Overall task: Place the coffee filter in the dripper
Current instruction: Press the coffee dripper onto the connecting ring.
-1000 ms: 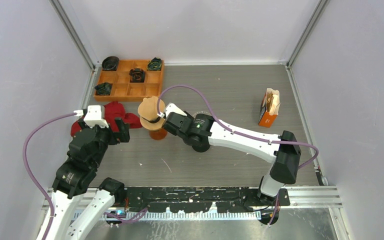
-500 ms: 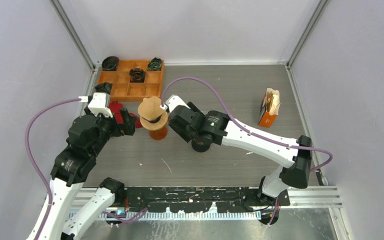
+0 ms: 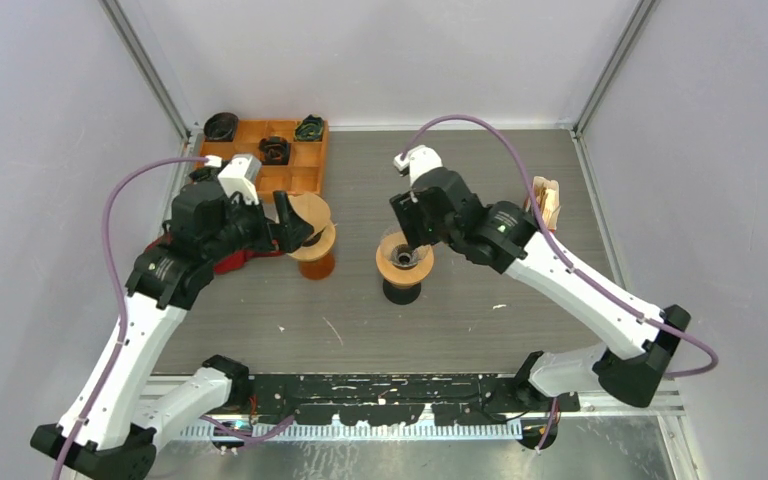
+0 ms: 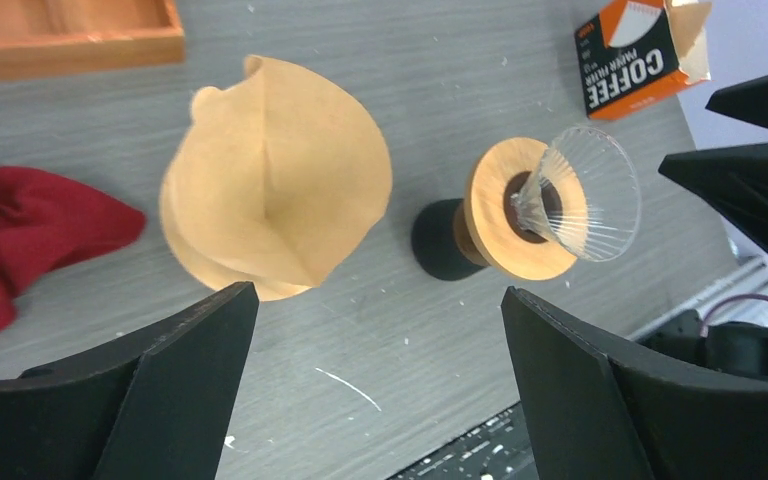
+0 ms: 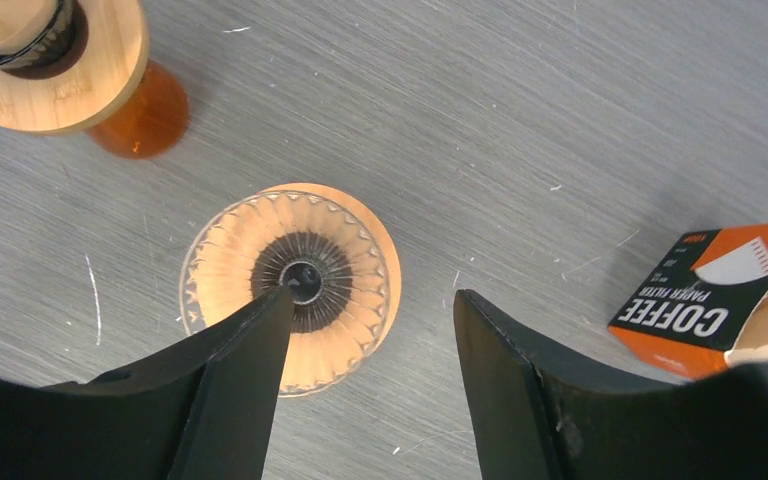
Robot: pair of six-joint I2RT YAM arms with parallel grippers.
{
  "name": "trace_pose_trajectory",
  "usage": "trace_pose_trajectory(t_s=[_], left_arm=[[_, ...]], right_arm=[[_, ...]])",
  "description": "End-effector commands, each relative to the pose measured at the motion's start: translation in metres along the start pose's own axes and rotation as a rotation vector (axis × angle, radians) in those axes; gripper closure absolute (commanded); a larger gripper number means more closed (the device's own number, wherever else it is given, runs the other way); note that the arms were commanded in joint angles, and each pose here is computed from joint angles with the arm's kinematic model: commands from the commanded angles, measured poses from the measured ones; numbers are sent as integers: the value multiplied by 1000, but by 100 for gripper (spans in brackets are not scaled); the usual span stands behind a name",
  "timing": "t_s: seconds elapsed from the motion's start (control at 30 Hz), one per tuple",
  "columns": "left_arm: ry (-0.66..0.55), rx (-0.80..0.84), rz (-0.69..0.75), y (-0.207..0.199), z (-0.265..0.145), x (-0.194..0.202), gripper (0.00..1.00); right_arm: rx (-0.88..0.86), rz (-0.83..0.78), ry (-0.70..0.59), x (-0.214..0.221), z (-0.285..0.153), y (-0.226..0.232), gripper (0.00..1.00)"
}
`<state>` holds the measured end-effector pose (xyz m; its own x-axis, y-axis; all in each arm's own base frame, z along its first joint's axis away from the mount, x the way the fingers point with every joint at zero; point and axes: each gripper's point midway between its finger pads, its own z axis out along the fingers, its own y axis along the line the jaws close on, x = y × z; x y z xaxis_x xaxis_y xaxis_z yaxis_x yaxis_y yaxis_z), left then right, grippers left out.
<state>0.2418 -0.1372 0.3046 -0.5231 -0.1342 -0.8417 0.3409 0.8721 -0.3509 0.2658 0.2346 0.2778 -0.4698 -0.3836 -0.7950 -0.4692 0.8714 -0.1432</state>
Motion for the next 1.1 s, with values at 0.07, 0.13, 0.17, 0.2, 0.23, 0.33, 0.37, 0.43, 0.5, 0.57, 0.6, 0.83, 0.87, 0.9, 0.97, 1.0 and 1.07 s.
trace_pose_trajectory(t_s=[0.07, 0.13, 0.17, 0.2, 0.23, 0.33, 0.37, 0.43, 0.5, 0.57, 0.6, 0.83, 0.87, 0.9, 0.97, 1.0, 1.07], left_arm=[[32, 166, -93, -37, 9, -11, 7], [48, 182, -110, -43, 15, -10, 7], [54, 190, -114, -46, 18, -9, 8], [61, 198, -117, -49, 21, -8, 8], [69, 205, -119, -53, 23, -6, 8], [98, 211, -115, -64, 35, 1, 9], [113, 211, -113, -68, 40, 5, 9], [144, 212, -103, -75, 49, 13, 9], [166, 212, -93, -82, 57, 19, 10], [187, 206, -85, -87, 65, 25, 10], [197, 205, -85, -89, 69, 27, 11], [248, 218, -75, -103, 90, 37, 17], [259, 216, -73, -104, 94, 40, 18], [275, 208, -72, -104, 100, 44, 18], [292, 204, -70, -105, 107, 47, 21], [299, 203, -70, -106, 109, 49, 21], [314, 197, -74, -106, 115, 52, 22]], right_arm=[[-111, 161, -64, -4, 1, -9, 35], [-132, 183, -53, 2, 5, -10, 37], [-135, 195, -47, 5, 7, -11, 37], [-135, 206, -42, 7, 9, -13, 38], [-136, 218, -37, 10, 10, -14, 39], [-152, 250, -23, 17, 16, -17, 41], [-158, 258, -19, 19, 18, -17, 42], [-171, 270, -12, 23, 20, -16, 43], [-182, 277, -7, 26, 22, -14, 45], [-180, 283, 0, 30, 25, -15, 47], [-180, 286, 2, 31, 26, -15, 48], [-181, 301, 22, 38, 33, -17, 55], [-183, 302, 23, 38, 33, -16, 55], [-186, 302, 26, 39, 34, -16, 56], [-193, 303, 27, 38, 35, -15, 57], [-198, 303, 29, 38, 36, -14, 57], [-203, 305, 36, 39, 38, -12, 59]])
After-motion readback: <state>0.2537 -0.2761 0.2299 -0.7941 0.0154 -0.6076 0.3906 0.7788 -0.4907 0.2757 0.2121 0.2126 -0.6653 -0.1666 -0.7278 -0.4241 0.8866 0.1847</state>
